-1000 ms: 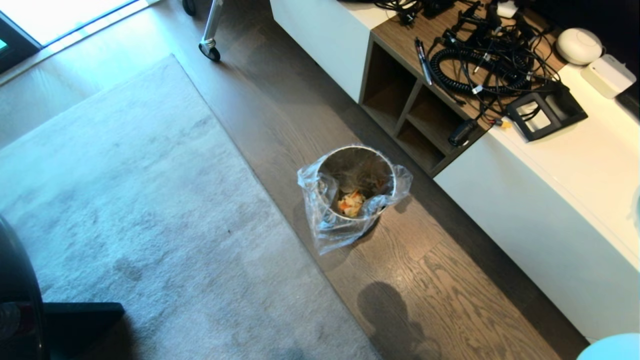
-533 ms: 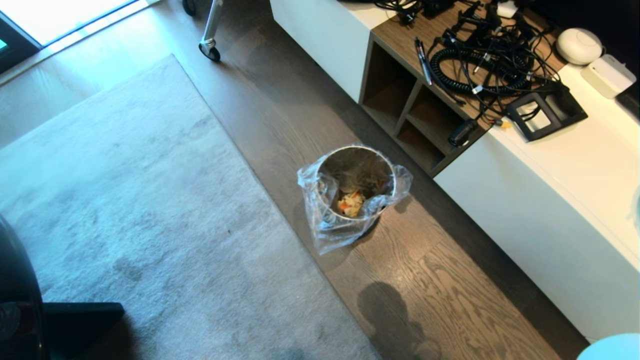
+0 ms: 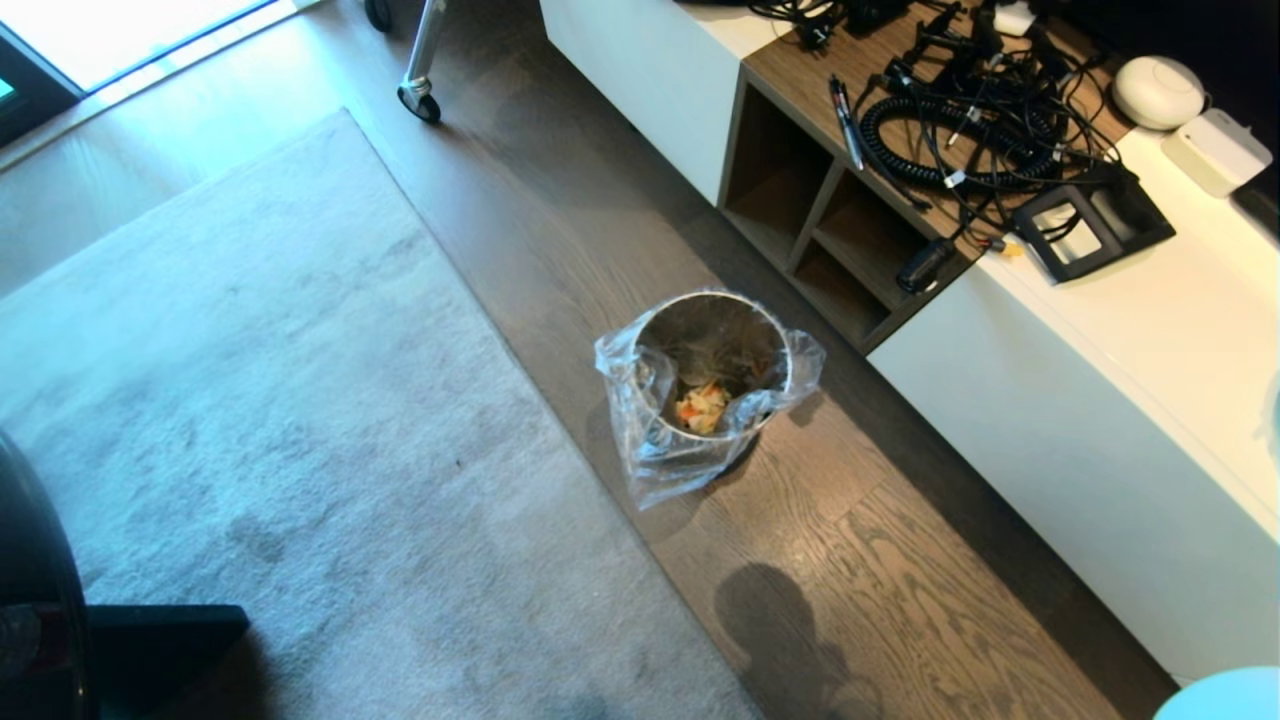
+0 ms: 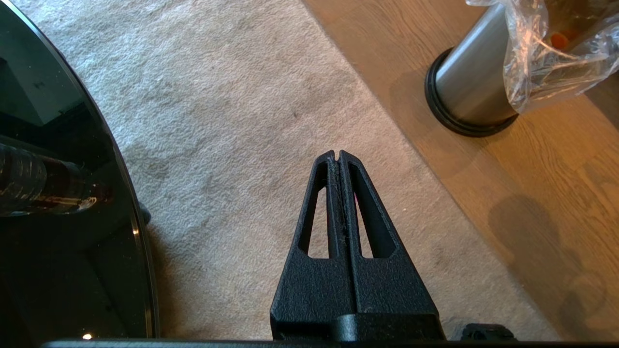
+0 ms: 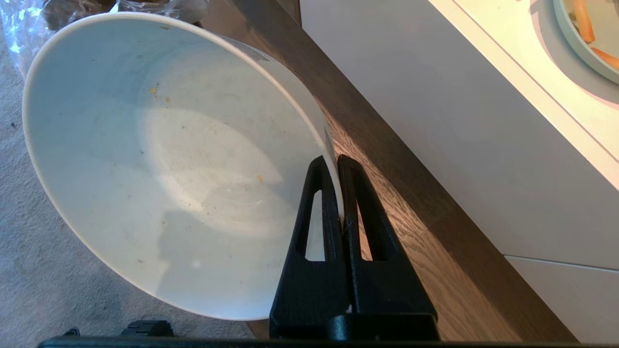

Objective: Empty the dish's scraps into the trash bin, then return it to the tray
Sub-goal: Put the bowl back to the table

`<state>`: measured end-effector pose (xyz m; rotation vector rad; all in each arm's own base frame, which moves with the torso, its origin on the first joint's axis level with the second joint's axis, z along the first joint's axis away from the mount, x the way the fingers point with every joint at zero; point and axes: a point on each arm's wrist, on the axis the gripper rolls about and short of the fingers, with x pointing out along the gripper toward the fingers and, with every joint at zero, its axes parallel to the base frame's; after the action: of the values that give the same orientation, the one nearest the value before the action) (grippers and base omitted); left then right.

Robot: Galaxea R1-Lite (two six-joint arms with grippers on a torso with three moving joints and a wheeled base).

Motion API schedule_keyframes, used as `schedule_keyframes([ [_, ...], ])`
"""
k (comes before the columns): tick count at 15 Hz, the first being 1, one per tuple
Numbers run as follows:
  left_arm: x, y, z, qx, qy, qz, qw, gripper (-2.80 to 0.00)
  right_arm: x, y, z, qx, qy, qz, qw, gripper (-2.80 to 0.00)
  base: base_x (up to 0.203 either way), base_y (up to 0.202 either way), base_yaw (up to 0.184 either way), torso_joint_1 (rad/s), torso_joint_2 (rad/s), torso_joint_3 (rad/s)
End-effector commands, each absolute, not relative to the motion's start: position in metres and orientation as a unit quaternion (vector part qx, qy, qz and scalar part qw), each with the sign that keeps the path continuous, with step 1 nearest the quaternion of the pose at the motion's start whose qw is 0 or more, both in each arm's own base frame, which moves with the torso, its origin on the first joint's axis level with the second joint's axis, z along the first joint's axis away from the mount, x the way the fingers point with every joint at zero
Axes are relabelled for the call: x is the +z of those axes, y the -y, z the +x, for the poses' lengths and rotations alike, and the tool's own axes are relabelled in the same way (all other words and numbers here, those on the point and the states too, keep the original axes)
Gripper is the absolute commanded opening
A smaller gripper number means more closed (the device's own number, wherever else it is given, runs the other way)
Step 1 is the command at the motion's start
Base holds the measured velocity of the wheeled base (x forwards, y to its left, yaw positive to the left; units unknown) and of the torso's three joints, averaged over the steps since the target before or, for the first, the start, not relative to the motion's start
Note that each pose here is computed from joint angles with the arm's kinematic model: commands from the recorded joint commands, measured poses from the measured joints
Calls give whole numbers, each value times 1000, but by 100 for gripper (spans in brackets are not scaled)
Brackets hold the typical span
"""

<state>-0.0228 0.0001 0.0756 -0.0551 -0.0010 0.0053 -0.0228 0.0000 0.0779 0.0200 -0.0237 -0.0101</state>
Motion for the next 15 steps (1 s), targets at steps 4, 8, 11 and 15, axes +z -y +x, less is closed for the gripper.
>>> schedule_keyframes([
  [4, 76, 0, -23, 3, 1, -28, 1000, -280, 78, 0, -23, -5, 12, 10, 1000, -280, 0, 0, 0, 0, 0, 0],
  [8, 76, 0, -23, 3, 1, -28, 1000, -280, 78, 0, -23, -5, 12, 10, 1000, -280, 0, 0, 0, 0, 0, 0],
  [11, 76, 0, -23, 4, 1, -28, 1000, -280, 78, 0, -23, -5, 12, 10, 1000, -280, 0, 0, 0, 0, 0, 0],
  [15, 76, 0, -23, 3, 1, -28, 1000, -280, 78, 0, -23, -5, 12, 10, 1000, -280, 0, 0, 0, 4, 2, 72],
])
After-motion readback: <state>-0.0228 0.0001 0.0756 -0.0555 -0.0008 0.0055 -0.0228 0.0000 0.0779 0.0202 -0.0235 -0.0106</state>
